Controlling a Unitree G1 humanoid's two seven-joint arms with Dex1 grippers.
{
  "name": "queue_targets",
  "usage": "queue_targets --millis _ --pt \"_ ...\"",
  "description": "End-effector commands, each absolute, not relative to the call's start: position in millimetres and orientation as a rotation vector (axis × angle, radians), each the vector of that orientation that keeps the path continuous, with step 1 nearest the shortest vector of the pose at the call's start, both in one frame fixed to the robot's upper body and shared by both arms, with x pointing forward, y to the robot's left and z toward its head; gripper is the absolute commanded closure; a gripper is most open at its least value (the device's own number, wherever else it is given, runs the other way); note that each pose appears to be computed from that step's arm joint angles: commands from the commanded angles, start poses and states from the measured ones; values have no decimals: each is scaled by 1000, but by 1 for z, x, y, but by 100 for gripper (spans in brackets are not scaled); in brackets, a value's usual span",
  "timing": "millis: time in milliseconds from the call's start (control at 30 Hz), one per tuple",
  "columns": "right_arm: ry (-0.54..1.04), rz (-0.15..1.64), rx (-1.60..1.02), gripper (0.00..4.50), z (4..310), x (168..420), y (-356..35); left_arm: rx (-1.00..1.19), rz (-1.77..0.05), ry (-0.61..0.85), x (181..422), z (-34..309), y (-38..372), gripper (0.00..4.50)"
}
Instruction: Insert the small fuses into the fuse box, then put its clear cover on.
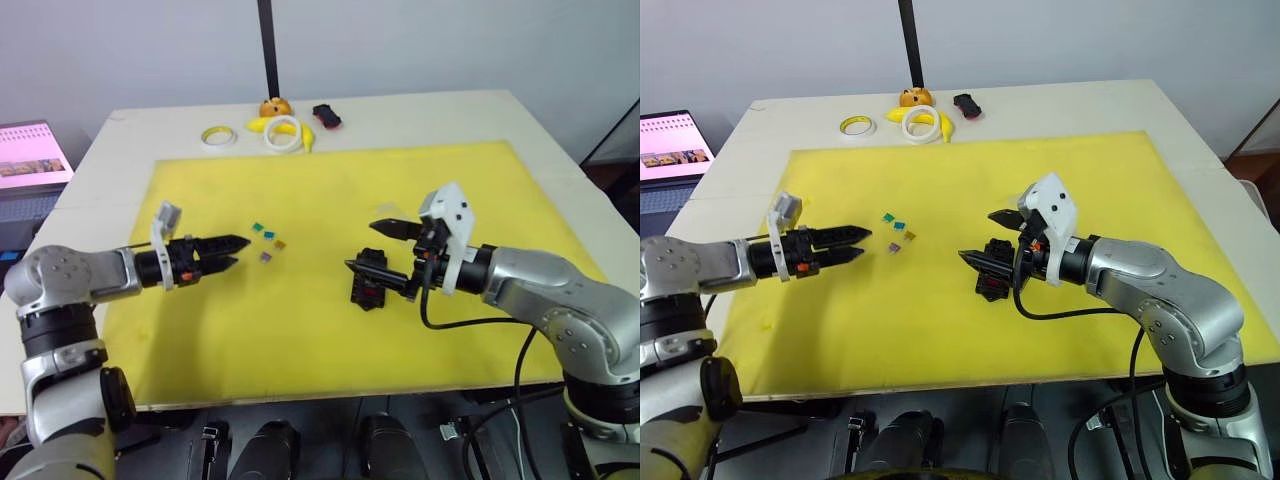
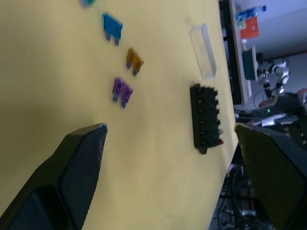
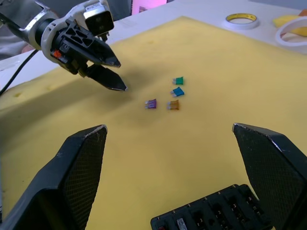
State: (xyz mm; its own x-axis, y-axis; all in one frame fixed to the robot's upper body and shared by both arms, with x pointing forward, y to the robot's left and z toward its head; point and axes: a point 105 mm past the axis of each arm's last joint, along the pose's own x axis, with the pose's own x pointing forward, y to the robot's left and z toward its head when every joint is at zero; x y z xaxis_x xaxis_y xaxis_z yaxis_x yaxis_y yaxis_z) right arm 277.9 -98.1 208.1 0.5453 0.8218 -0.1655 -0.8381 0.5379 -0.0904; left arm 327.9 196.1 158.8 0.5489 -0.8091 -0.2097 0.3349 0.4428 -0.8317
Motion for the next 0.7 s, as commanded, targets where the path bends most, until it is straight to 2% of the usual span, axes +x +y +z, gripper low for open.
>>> queue_targets --millis 33,133,700 --pt "33 986 -196 6 223 280 -96 -911 -729 563 344 175 209 0" --pt "26 976 -215 6 223 286 -94 -972 -680 560 356 168 207 0" --pt "5 952 -236 6 226 293 -91 -1065 -597 554 391 148 186 0"
